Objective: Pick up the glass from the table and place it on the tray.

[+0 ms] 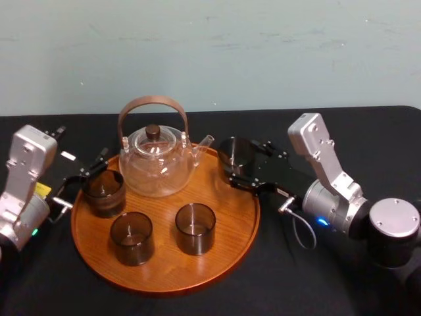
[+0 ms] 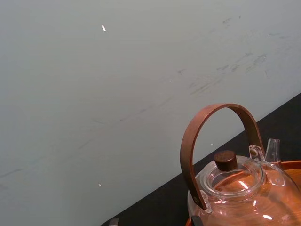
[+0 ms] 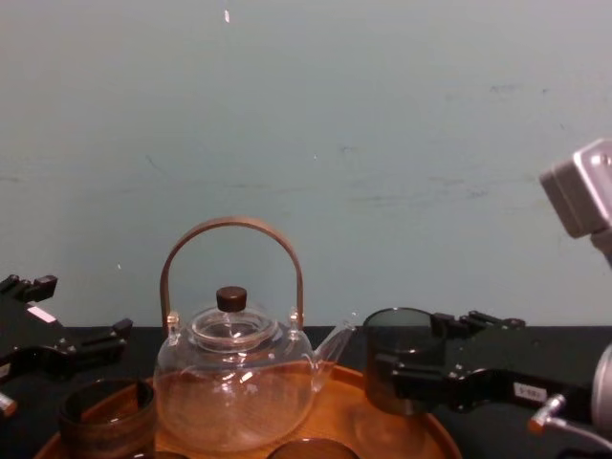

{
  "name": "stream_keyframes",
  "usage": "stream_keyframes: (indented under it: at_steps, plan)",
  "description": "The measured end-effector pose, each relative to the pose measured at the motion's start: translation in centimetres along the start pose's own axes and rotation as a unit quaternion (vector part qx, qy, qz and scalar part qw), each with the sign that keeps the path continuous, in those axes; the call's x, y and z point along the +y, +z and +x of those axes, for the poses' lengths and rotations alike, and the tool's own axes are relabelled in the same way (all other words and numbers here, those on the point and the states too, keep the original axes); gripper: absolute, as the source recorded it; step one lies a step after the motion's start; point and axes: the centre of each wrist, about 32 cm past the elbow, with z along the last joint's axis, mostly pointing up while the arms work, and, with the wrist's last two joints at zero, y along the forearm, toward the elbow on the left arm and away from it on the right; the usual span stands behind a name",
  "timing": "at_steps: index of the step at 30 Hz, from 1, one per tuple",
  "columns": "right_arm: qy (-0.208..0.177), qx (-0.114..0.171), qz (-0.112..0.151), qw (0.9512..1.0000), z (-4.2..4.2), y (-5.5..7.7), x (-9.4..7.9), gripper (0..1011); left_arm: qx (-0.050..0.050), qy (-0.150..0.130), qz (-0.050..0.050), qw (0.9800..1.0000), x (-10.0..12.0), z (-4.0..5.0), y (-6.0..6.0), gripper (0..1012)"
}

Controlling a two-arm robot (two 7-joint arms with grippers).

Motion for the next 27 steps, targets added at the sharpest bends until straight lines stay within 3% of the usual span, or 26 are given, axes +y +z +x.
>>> stream_keyframes:
  at_steps: [15, 27]
  plan:
    - [0.023, 0.002, -0.005, 0.9997, -0.84, -0.4, 1.4, 889, 0.0, 0.0, 0.0, 1.0, 0.0, 0.0, 0.0, 1001]
    - [0.03, 0.005, -0.014, 0.9994, -1.0, -1.1, 1.8, 888, 0.0, 0.0, 0.0, 1.0, 0.0, 0.0, 0.0, 1001]
